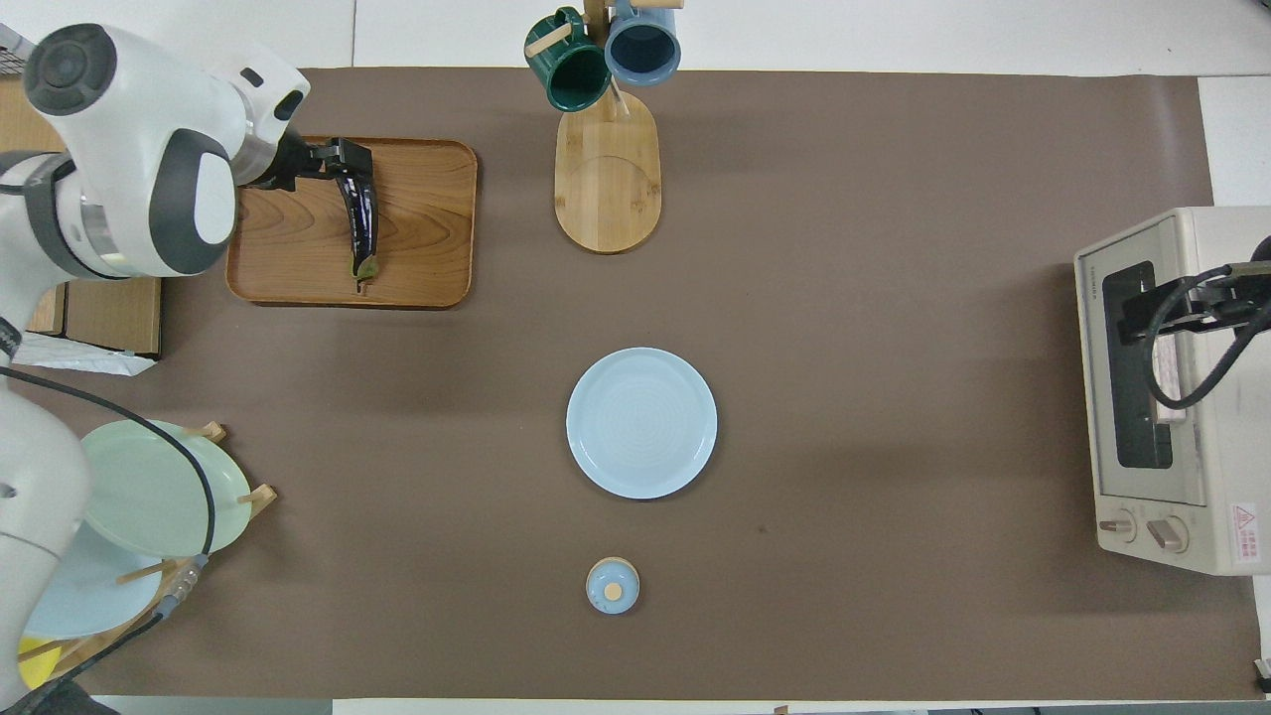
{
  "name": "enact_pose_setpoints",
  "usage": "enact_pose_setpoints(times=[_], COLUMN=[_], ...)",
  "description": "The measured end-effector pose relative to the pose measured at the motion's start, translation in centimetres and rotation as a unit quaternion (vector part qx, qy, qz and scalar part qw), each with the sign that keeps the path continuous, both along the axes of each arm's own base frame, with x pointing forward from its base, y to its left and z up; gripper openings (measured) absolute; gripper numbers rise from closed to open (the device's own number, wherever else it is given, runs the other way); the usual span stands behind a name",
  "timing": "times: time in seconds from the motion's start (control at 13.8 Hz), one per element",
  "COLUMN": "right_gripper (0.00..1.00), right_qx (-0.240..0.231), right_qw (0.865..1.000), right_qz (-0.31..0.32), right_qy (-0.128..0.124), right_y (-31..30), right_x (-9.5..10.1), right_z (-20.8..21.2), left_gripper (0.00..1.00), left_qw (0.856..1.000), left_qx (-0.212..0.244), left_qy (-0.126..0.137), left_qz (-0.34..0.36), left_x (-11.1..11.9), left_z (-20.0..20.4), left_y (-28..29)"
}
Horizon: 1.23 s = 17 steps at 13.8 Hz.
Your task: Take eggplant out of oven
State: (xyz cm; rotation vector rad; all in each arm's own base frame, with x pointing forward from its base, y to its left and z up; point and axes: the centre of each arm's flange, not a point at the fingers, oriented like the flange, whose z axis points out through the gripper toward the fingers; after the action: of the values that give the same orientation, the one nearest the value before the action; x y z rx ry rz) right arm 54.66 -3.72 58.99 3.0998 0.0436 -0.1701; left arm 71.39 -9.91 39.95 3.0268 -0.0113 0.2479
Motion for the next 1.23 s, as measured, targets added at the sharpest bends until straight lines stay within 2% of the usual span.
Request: enact_pose_setpoints(times=[0.22,0.43,0.65,0.79,1.01,1.23], right_gripper=[1.00,1.00,1.00,1.00,1.00,1.00], right_qx=[0.000,0.000,0.000,0.000,0.000,0.000], right_qw=[1.000,1.000,1.000,1.000,1.000,1.000], right_qz=[0.003,0.004,0.004,0.004,0.004,0.005], right_qy=[-0.004,-0.010,-0.011,-0.011,-0.011,-0.011], right_y=[0.3,0.4,0.4,0.5,0.5,0.6], right_x=[-0.2,-0.4,-0.5,-0.5,-0.5,-0.5], right_z=[0.4,1.0,1.2,1.2,1.2,1.2], left_gripper=[1.00,1.00,1.00,1.00,1.00,1.00], left_qw=[1.000,0.999,0.997,0.996,0.993,0.992], left_qx=[0.004,0.009,0.031,0.037,0.043,0.044], left_qy=[0.005,0.031,0.065,0.083,0.109,0.118], left_qz=[0.025,0.032,0.027,0.023,0.018,0.017], left_x=[-2.7,-7.1,-12.1,-14.7,-17.5,-18.1], left_z=[8.6,16.1,21.2,22.2,20.5,19.4], left_y=[2.0,2.6,3.1,3.0,2.6,2.6])
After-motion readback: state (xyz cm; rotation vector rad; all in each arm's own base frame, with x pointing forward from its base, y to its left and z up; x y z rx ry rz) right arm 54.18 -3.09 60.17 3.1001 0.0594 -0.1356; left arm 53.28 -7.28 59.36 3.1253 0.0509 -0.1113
